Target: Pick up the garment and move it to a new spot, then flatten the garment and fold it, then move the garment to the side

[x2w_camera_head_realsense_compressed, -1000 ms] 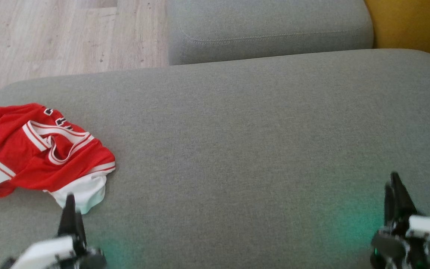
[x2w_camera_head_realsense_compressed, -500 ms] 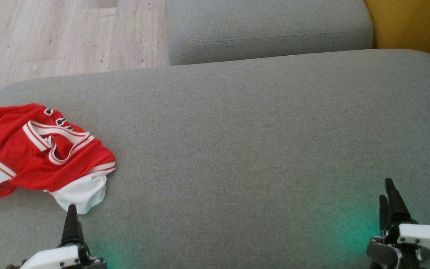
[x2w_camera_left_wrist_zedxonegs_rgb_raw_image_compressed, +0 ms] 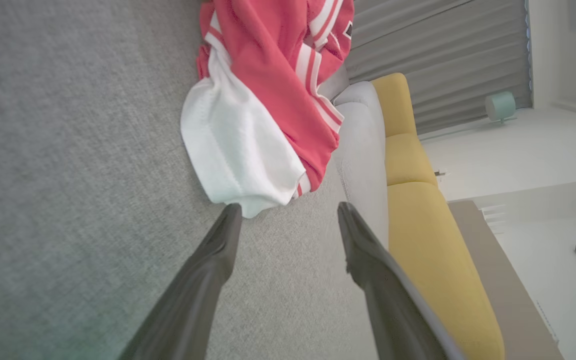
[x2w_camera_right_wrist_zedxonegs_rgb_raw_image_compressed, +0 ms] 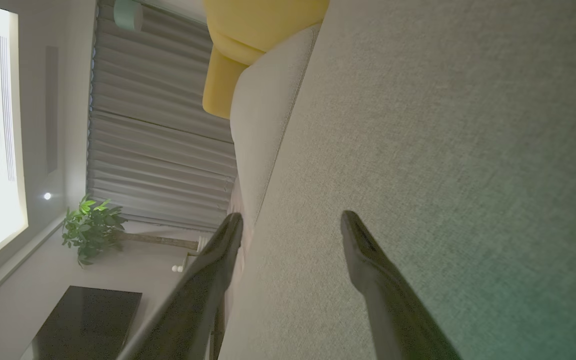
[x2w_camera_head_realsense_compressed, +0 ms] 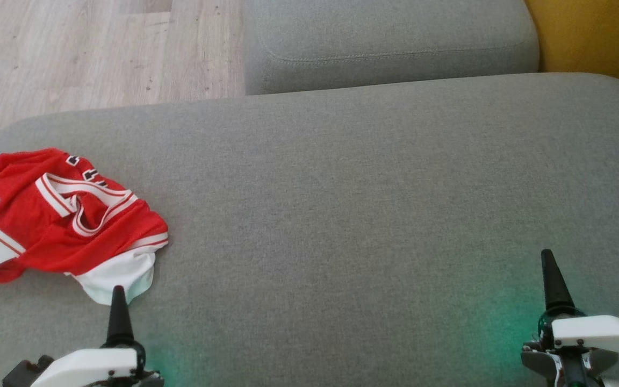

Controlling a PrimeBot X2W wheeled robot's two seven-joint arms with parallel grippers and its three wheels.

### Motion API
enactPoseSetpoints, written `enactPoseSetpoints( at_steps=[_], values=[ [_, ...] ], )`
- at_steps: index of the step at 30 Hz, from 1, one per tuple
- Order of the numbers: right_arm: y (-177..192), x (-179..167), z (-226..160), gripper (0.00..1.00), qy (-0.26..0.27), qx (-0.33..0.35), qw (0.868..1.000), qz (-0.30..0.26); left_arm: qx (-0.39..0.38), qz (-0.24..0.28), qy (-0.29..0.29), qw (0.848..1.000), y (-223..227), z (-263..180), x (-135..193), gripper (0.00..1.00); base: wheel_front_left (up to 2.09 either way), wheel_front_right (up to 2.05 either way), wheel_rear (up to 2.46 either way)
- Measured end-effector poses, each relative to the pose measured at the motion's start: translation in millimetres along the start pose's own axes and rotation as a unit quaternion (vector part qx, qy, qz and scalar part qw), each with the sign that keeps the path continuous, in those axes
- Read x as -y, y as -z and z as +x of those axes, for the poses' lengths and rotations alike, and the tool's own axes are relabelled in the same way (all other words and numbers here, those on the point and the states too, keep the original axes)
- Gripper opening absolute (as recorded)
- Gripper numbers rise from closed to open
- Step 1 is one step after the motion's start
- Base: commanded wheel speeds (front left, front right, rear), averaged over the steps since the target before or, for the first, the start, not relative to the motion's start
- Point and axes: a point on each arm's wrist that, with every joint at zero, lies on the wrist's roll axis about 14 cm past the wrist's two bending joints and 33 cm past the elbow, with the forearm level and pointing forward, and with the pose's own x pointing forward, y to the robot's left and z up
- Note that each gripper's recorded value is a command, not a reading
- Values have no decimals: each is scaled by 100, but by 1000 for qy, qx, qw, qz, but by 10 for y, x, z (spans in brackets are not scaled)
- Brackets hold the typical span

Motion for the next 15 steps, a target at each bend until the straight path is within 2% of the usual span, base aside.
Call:
enactPoseSetpoints(
  at_steps=[15],
  values=[
    [69,-112,13,100,-17,-5,995,-103,1,117,9,993,35,-4,80,100,0,0,0]
  ],
)
